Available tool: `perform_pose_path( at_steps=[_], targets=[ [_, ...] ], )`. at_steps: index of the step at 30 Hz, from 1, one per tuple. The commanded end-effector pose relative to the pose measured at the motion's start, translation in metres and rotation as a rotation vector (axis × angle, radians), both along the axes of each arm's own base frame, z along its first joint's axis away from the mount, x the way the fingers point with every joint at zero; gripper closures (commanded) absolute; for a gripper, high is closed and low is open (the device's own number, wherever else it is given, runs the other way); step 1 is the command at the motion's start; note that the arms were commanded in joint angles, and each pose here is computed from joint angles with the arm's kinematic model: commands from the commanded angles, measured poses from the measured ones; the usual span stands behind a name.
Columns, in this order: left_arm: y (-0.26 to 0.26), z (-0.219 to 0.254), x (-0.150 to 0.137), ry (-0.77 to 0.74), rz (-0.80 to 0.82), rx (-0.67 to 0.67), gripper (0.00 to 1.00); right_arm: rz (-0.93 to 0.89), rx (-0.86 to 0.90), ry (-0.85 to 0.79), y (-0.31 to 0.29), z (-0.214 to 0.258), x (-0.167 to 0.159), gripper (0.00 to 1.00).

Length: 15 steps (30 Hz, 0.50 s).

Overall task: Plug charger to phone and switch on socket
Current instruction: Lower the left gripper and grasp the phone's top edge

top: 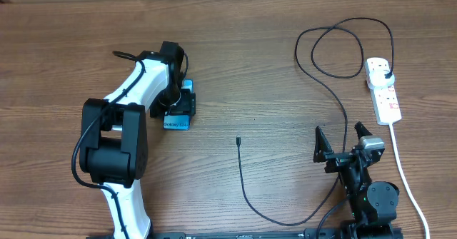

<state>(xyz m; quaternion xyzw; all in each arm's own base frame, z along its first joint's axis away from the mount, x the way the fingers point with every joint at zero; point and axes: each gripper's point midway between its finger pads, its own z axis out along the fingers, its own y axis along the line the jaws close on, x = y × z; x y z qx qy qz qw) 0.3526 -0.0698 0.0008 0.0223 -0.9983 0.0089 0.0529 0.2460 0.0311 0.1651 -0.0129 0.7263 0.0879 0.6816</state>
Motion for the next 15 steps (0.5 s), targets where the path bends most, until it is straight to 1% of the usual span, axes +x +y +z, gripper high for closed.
perform_pose_path(
  at_steps=[1,3,6,7,12,15],
  targets=[
    [-0.011,-0.007,-0.017,0.089,-0.051,-0.059,0.25,0.006,-0.005,0.005,0.001,-0.004,0.000,0.00],
    [-0.010,-0.006,-0.021,0.104,-0.056,-0.055,0.20,0.006,-0.005,0.005,0.001,-0.004,0.000,0.00],
    [-0.010,-0.007,-0.019,0.094,-0.056,-0.054,0.03,0.006,-0.005,0.005,0.001,-0.004,0.000,0.00],
    [-0.010,-0.007,-0.016,0.083,-0.056,-0.057,0.00,0.006,-0.005,0.005,0.001,-0.004,0.000,0.00],
    [-0.013,-0.010,0.001,0.015,-0.031,-0.064,0.00,0.006,-0.005,0.005,0.001,-0.004,0.000,0.00],
    [-0.016,-0.011,0.019,-0.060,-0.032,-0.071,0.00,0.006,-0.005,0.005,0.001,-0.004,0.000,0.00]
  ],
)
